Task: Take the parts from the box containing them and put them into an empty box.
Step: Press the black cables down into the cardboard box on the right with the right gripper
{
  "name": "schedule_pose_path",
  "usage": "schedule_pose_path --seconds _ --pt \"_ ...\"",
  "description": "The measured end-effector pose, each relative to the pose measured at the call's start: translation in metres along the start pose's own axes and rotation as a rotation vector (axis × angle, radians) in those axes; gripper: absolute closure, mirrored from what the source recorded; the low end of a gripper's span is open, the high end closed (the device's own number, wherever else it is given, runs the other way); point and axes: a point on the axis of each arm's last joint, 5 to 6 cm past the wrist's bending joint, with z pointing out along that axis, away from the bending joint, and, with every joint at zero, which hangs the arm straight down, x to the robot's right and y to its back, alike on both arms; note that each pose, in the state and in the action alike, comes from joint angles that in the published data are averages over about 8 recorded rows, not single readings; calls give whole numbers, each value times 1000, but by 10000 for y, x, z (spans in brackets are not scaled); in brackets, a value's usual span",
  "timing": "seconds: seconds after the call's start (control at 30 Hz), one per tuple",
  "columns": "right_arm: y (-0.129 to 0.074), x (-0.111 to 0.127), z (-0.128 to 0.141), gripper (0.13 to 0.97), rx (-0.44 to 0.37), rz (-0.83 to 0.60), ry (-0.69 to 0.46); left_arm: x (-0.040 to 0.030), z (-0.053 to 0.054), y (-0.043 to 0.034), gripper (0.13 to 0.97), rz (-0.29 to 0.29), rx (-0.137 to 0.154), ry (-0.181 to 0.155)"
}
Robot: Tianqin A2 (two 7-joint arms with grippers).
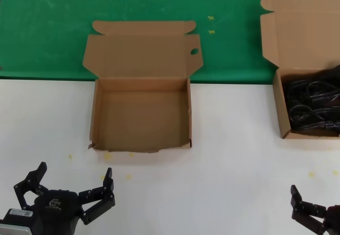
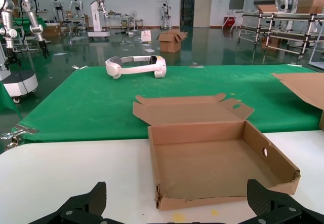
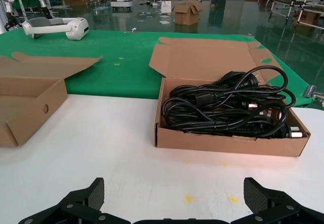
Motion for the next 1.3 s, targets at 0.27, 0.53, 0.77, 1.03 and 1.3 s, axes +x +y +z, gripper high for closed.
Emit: schedule_pose_path --seconds 0.27,0.53,0.77,1.03,1.3 --pt "0 0 0 130 0 0 0 0 0 0 132 0 0 0" --pt "0 0 0 130 0 0 0 0 0 0 132 0 0 0" --pt "0 0 0 130 0 0 0 0 0 0 132 0 0 0" --pt "0 0 0 130 0 0 0 0 0 0 132 0 0 0" --pt "-22 6 8 130 10 -1 4 0 0 0 132 0 0 0"
